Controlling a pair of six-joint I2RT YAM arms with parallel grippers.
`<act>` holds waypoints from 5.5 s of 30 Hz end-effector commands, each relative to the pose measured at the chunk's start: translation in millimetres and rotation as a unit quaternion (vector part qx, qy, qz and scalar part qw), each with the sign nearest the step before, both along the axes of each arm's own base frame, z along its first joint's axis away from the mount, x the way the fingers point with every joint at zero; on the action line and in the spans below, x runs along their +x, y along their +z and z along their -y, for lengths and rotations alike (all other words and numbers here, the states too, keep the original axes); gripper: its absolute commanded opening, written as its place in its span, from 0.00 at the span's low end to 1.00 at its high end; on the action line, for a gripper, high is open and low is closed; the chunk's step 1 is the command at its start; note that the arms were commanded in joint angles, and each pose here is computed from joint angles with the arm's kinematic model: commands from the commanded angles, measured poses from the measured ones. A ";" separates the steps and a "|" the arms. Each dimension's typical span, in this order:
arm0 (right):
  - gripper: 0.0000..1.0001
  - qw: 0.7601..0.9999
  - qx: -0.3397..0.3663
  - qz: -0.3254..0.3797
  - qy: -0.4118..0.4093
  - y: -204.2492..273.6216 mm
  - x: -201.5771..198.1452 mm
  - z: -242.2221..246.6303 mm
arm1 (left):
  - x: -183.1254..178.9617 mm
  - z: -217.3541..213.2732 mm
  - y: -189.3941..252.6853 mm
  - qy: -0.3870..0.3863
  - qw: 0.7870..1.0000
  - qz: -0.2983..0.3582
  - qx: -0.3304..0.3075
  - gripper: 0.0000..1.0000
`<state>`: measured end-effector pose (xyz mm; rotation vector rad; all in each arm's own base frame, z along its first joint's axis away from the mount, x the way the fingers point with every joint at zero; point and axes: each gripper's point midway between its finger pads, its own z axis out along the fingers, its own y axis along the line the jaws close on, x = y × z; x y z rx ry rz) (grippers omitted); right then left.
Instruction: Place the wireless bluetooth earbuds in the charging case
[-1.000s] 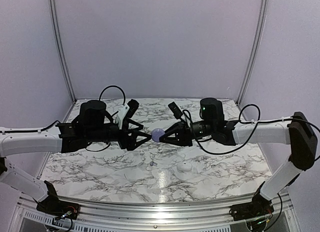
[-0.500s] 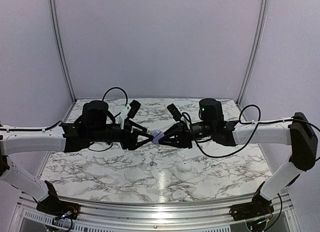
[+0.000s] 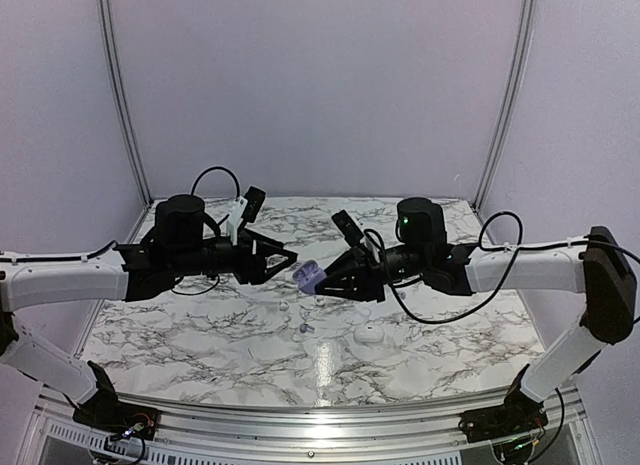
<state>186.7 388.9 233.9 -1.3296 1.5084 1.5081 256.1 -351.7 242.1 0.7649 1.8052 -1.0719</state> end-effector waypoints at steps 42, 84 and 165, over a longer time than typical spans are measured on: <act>0.00 0.964 0.254 0.055 -0.053 113.3 -12.7 -1.4 | -84.5 18.0 108.8 -0.127 0.944 0.177 -0.249 0.47; 0.00 0.962 0.260 0.055 -0.069 107.9 -11.6 0.3 | -76.3 34.0 122.4 -0.136 0.934 0.151 -0.293 0.34; 0.00 0.989 0.142 0.014 -0.048 87.3 4.7 3.5 | -63.4 32.5 80.7 -0.153 0.961 0.103 -0.207 0.41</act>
